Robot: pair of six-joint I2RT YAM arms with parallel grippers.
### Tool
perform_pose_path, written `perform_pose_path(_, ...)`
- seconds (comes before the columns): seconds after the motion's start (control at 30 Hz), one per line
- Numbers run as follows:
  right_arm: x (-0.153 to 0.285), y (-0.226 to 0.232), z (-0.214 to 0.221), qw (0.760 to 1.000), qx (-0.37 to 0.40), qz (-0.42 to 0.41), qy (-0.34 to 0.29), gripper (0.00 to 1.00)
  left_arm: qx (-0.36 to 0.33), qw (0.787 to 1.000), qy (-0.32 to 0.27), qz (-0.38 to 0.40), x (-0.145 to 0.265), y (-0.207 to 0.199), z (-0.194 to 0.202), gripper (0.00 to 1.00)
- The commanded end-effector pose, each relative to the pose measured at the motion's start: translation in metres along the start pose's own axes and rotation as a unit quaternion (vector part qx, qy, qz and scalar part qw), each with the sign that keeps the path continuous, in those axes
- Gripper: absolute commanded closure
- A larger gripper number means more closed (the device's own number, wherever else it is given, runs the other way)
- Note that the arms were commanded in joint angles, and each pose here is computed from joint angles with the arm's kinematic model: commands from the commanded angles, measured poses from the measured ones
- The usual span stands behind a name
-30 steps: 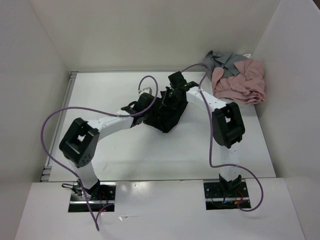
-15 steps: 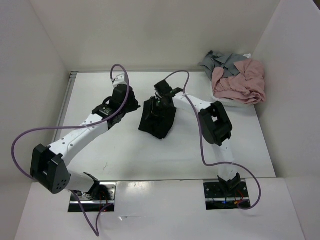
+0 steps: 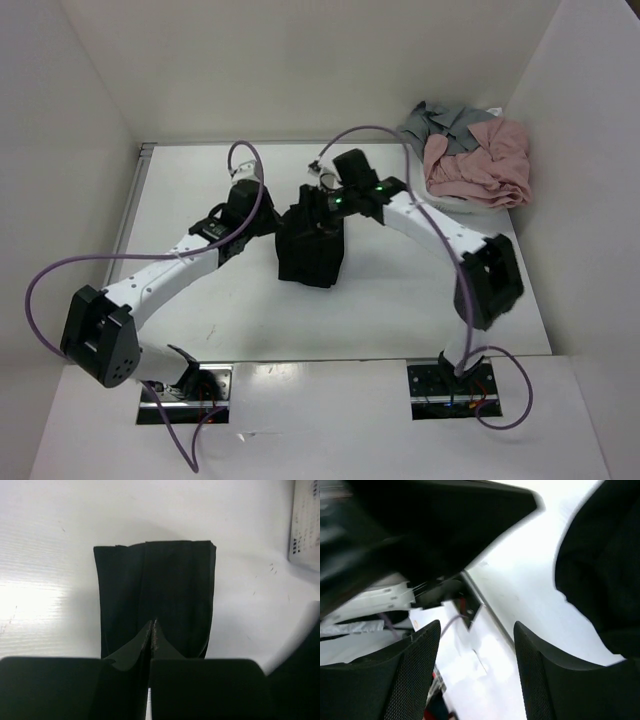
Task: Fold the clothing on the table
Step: Fold the skirt
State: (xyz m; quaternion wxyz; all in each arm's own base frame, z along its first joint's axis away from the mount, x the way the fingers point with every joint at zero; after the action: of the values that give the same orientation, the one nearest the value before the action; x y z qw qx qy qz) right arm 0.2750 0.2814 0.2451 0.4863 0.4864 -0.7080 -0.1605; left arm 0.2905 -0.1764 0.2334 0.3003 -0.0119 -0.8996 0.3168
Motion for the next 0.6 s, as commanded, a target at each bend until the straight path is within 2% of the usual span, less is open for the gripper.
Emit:
perform_pose_path(0.0, 0.048, 0.000, -0.004, 0.998, 0.017, -0.014, -0.067, 0.34, 0.012, 0.999, 0.013, 0.044, -0.004, -0.008, 0.007, 1.00)
perform_pose_path(0.1, 0.077, -0.010, 0.001, 0.995, 0.004, 0.004, -0.099, 0.37, 0.013, 0.996, 0.037, 0.080, -0.012, -0.012, 0.015, 0.99)
perform_pose_path(0.17, 0.091, -0.013, 0.003, 0.992, -0.001, 0.024, -0.120, 0.51, 0.014, 0.991, 0.059, 0.119, -0.021, -0.020, 0.021, 0.99)
perform_pose_path(0.2, 0.098, -0.019, 0.003, 0.991, -0.008, 0.035, -0.130, 0.60, 0.008, 0.989, 0.093, 0.119, -0.033, -0.021, 0.034, 0.99)
perform_pose_path(0.23, 0.103, -0.019, 0.004, 0.990, -0.010, 0.038, -0.134, 0.69, 0.008, 0.987, 0.097, 0.128, -0.042, -0.024, 0.036, 1.00)
perform_pose_path(0.27, 0.105, -0.022, 0.005, 0.989, -0.013, 0.047, -0.140, 0.85, 0.006, 0.985, 0.123, 0.120, -0.058, -0.020, 0.048, 1.00)
perform_pose_path(0.3, 0.108, -0.019, 0.004, 0.988, -0.009, 0.050, -0.146, 0.89, 0.005, 0.976, 0.158, 0.148, -0.062, -0.026, 0.054, 1.00)
perform_pose_path(0.33, 0.109, -0.023, 0.007, 0.988, -0.018, 0.054, -0.143, 0.92, 0.004, 0.967, 0.170, 0.187, -0.068, -0.037, 0.054, 1.00)
perform_pose_path(0.4, 0.111, -0.025, 0.009, 0.987, -0.022, 0.061, -0.147, 0.92, 0.012, 0.945, 0.238, 0.226, -0.080, -0.037, 0.074, 1.00)
perform_pose_path(0.43, 0.113, -0.028, 0.010, 0.987, -0.028, 0.065, -0.146, 0.92, 0.024, 0.937, 0.244, 0.248, -0.084, -0.041, 0.077, 1.00)
perform_pose_path(0.5, 0.116, -0.030, 0.011, 0.985, -0.031, 0.071, -0.151, 0.92, 0.039, 0.939, 0.263, 0.220, -0.099, -0.028, 0.092, 1.00)
perform_pose_path(0.53, 0.116, -0.030, 0.011, 0.985, -0.031, 0.071, -0.151, 0.92, 0.053, 0.943, 0.277, 0.176, -0.104, -0.014, 0.103, 1.00)
perform_pose_path(0.57, 0.116, -0.034, 0.013, 0.985, -0.037, 0.075, -0.150, 0.92, 0.068, 0.949, 0.269, 0.150, -0.108, -0.006, 0.097, 1.00)
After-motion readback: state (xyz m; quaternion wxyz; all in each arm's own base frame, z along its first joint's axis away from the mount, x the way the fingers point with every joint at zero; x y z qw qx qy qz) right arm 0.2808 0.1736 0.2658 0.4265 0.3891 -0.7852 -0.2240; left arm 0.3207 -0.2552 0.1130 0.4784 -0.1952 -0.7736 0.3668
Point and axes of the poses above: each gripper's point midway between its finger pads, its own x axis back along the fingers, its own y axis along the line the jaws close on, z = x × y, the point moved 9 cm from there along x, back along the fingers, and after that the axes turned 12 degrees about x, right-handed, at the moved point
